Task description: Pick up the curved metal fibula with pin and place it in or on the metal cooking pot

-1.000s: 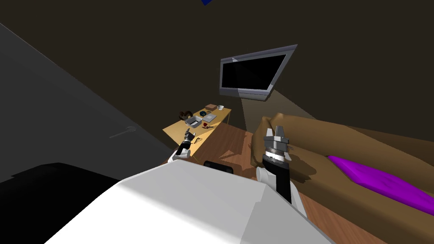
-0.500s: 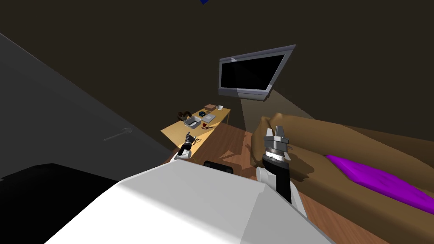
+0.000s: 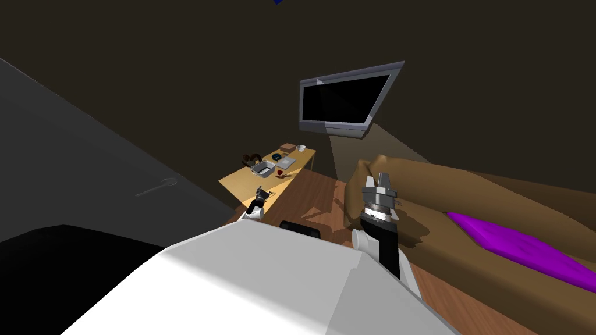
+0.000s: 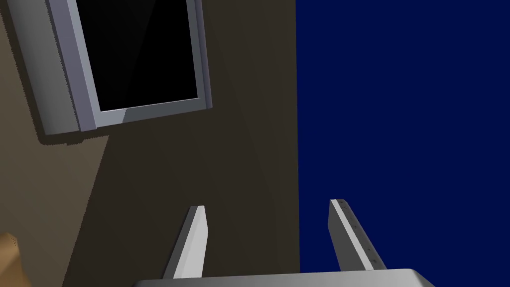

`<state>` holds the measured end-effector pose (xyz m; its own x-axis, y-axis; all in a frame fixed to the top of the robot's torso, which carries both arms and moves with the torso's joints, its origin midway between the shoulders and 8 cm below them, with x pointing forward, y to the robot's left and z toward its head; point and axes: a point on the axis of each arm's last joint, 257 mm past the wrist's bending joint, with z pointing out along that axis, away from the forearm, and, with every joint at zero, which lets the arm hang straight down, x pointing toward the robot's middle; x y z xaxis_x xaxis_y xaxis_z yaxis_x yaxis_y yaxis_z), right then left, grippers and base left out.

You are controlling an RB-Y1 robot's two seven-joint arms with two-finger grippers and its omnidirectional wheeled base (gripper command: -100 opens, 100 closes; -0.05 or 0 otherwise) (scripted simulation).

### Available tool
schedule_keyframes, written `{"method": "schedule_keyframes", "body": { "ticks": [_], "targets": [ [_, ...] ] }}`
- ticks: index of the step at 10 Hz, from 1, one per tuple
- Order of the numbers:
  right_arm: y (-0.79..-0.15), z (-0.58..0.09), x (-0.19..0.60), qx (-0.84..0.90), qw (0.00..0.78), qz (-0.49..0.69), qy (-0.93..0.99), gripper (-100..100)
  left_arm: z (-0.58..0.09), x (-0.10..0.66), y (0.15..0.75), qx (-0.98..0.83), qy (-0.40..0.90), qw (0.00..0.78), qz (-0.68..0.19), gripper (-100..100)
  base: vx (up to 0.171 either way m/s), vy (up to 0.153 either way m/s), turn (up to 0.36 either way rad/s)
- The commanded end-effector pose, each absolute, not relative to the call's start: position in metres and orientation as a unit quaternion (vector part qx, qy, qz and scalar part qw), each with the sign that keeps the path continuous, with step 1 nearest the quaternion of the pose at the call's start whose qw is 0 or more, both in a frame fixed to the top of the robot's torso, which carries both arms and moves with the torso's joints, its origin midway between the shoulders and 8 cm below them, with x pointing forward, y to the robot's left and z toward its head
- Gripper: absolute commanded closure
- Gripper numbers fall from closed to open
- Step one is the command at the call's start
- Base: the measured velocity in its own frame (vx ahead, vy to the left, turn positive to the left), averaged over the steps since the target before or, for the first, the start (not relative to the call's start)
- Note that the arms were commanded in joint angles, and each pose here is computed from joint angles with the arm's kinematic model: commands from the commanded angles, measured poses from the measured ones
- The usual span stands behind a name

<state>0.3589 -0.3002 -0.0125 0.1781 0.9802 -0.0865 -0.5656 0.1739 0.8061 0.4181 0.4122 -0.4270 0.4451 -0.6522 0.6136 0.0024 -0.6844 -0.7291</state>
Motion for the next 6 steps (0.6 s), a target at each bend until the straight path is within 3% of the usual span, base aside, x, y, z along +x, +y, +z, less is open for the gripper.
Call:
{"method": "schedule_keyframes", "body": {
  "ticks": [1, 6],
  "targets": [
    [-0.300, -0.013, 0.359, 0.324, 0.696, 0.555, 0.320, 0, -0.439, 0.413, 0.411, -0.790, 0.201, 0.329, -0.477, -100, 0.026, 0.009, -0.009],
    [-0.300, -0.013, 0.359, 0.324, 0.696, 0.555, 0.320, 0, -0.501, 0.387, 0.387, -0.846, 0.145, 0.265, -0.439, -100, 0.032, 0.029, -0.012]
  ]
}}
